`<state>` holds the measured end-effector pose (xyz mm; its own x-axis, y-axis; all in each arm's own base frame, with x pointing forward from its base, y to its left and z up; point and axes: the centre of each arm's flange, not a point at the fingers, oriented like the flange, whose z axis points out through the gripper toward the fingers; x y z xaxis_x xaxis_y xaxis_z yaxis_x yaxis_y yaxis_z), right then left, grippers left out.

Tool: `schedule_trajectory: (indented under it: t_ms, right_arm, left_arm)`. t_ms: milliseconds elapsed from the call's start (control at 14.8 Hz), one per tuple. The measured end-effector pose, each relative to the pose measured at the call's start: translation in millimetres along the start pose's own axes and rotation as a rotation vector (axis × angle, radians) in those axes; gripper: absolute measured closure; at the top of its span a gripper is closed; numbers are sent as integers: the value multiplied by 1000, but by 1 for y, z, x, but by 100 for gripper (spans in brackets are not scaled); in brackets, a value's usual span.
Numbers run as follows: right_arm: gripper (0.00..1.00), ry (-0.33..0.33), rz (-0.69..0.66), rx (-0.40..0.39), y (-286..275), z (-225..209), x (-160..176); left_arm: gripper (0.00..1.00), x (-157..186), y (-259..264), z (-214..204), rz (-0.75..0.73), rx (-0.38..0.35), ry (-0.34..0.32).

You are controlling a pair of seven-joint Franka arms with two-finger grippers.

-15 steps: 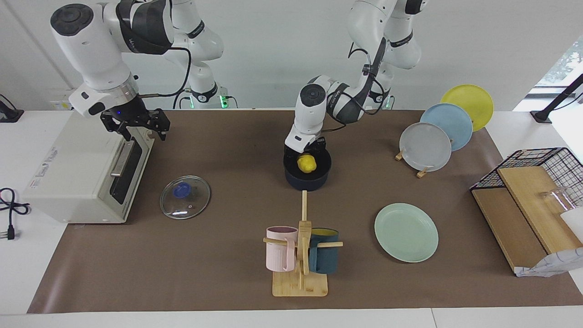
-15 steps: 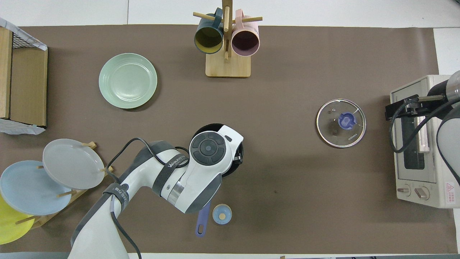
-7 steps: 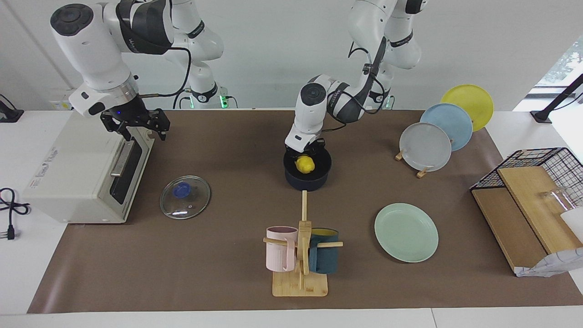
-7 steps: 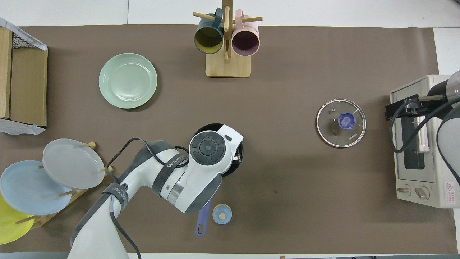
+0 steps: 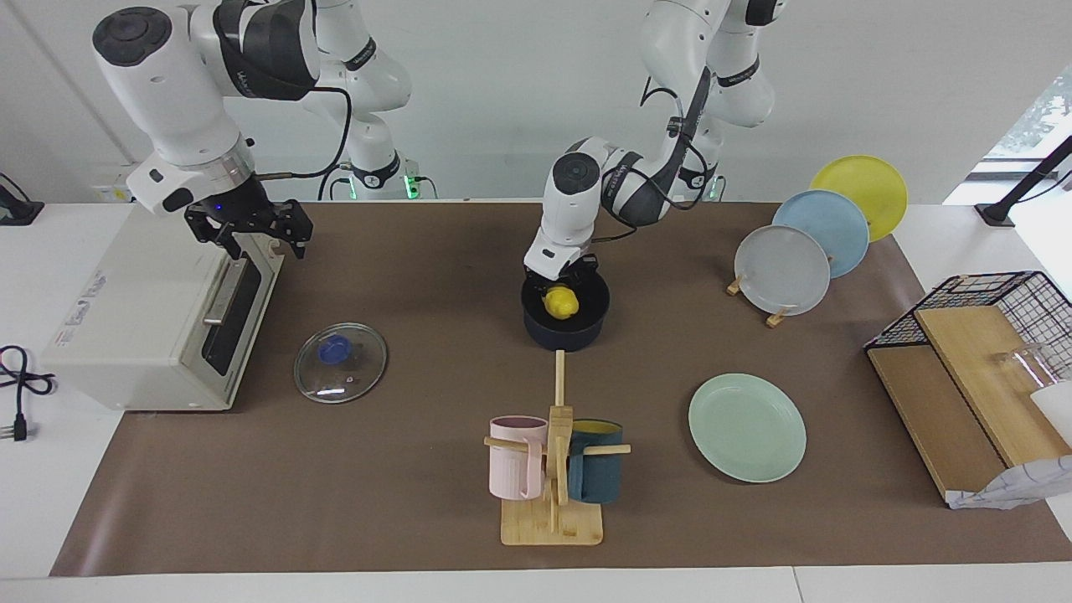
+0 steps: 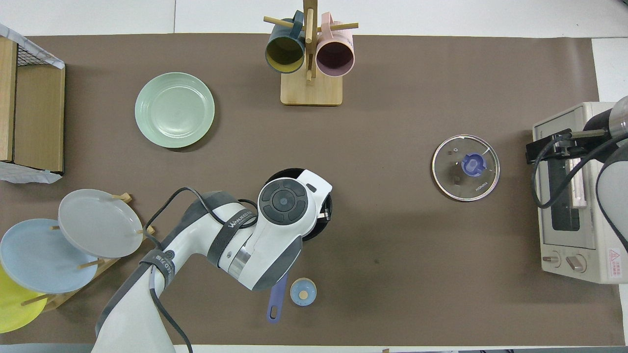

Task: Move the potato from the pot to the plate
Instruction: 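Close the left gripper on the yellow potato, then lift the potato out and carry it to the green plate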

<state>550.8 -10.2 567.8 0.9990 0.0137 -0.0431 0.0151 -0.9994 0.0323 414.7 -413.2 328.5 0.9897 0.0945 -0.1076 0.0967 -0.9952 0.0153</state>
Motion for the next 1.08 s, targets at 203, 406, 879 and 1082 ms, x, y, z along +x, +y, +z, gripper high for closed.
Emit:
schedule_trajectory:
  t_ms: [203, 406, 879, 1082]
  right_arm:
    - [0, 0, 0, 0, 0, 0, 0]
    - [0, 0, 0, 0, 0, 0, 0]
    - [0, 0, 0, 0, 0, 0, 0]
    - [0, 0, 0, 0, 0, 0, 0]
  left_arm:
    - [43, 5, 0, -12, -5, -1, 0]
    - [43, 9, -3, -34, -9, -7, 2]
    - [43, 33, -19, -86, -28, -10, -11]
    - [43, 67, -50, -139, -20, -37, -39]
